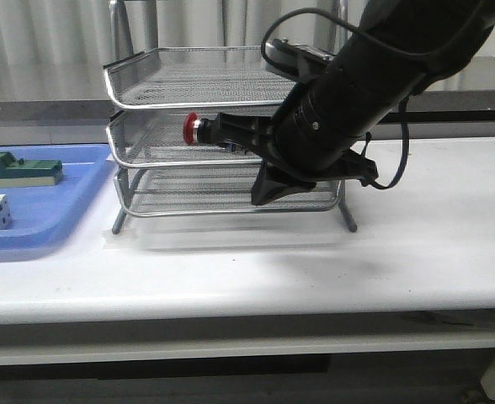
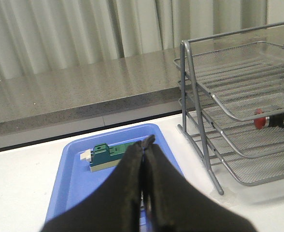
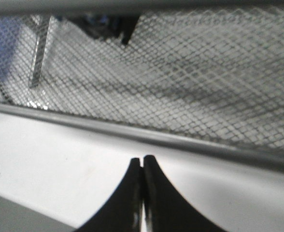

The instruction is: Place button on rack with both arms

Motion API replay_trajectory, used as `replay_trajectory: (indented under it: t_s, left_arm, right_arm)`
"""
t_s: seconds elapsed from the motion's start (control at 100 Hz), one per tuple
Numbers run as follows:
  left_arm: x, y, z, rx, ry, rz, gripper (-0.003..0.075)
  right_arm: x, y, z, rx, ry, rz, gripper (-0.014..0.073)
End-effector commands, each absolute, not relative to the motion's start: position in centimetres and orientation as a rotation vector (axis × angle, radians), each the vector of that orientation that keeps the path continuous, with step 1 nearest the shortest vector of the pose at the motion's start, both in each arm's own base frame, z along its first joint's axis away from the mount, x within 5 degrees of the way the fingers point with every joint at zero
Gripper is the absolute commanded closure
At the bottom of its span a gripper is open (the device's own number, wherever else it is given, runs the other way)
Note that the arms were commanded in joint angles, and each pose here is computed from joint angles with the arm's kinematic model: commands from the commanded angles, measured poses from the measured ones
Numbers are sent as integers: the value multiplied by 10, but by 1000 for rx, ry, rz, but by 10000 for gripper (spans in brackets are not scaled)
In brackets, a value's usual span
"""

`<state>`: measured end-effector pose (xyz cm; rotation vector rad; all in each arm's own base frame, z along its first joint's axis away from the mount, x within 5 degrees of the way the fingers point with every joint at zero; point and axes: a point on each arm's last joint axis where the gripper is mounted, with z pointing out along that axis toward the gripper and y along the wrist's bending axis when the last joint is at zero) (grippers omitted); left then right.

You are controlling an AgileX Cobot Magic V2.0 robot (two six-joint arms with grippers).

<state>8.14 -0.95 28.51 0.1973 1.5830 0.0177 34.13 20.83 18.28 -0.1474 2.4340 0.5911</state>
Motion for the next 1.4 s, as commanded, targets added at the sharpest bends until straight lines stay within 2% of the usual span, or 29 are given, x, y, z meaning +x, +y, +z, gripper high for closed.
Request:
replay_trajectory:
  t_s: [0.0, 0.5, 0.98, 1.17, 1.39]
  left_arm:
    - [81, -8, 300, 151, 1500, 14, 741]
    - [81, -8, 300, 151, 1500, 14, 741]
    - [81, -8, 300, 151, 1500, 14, 741]
    - [81, -8, 300, 151, 1500, 14, 741]
    - [81, -8, 300, 151, 1500, 14, 741]
  right_arm:
    - [341, 205, 221, -179, 2333, 614, 661]
    - [277, 162, 256, -303, 2237, 524, 655]
    - [222, 69, 294, -135, 2102, 376, 655]
    - [192, 53, 311, -102, 2007, 365, 655]
    - [150, 43, 325, -154, 1909, 348, 655]
